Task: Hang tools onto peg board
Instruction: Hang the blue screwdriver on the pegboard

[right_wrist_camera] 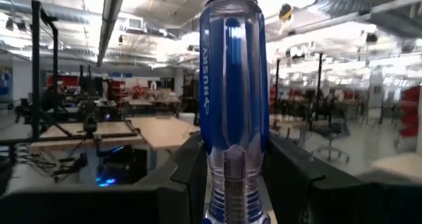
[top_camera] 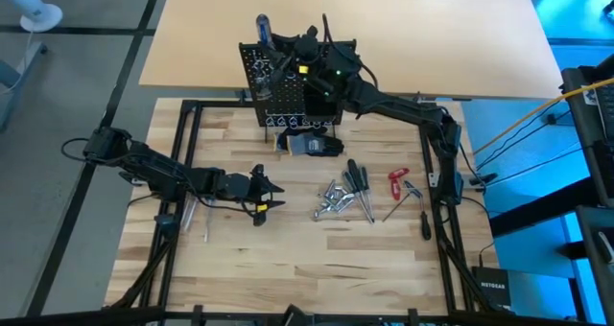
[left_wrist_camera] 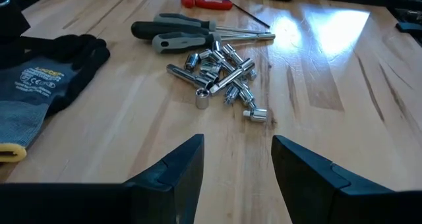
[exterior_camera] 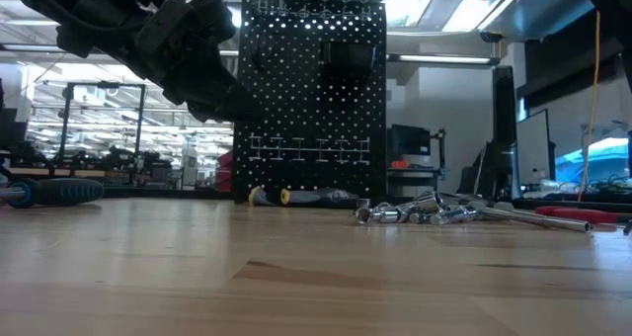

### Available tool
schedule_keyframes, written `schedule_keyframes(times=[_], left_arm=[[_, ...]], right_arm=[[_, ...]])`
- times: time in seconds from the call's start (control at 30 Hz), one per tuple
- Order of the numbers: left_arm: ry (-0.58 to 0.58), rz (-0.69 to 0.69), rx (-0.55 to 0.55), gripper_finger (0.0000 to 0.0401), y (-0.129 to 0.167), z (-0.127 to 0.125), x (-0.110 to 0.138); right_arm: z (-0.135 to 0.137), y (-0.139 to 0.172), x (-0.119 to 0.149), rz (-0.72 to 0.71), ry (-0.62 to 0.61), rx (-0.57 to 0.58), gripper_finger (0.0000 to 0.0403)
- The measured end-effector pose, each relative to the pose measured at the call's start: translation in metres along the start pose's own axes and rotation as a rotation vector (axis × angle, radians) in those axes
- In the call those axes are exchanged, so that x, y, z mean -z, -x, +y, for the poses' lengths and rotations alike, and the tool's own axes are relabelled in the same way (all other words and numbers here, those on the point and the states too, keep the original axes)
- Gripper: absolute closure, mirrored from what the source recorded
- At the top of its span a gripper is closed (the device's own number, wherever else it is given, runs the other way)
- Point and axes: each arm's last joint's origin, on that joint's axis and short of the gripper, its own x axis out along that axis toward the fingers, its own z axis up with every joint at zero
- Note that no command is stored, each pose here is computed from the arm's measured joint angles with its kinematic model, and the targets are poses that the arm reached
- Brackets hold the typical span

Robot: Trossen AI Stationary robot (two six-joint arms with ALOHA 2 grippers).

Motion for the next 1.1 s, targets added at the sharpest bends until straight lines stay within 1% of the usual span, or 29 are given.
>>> schedule_keyframes(times=[0.17,0.3,0.5,0.63,0.97,1.1], left_arm=[[0.011,0.010,-0.001,0.0233,0.000,0.000,0.001],[0.019,0.025,-0.005,0.0233,0.000,0.001,0.004],[0.017,0.024,-0.004,0.0233,0.000,0.001,0.004],[0.014,0.024,-0.004,0.0233,0.000,0.001,0.004],[0.013,0.029,-0.005,0.0233,0.000,0.001,0.005],[0.015,0.029,-0.005,0.0233,0.000,0.001,0.005]], right_arm=[[-0.004,0.000,0.005,0.021,-0.019,0.027,0.0281],[-0.003,0.001,0.016,0.047,-0.015,0.028,0.0281],[-0.001,0.004,0.030,0.018,-0.023,0.025,0.0281],[-0.002,0.005,0.038,0.044,-0.022,0.035,0.0281],[-0.002,0.005,0.040,0.051,-0.018,0.047,0.0281],[-0.002,0.005,0.041,0.062,-0.006,0.072,0.0281]])
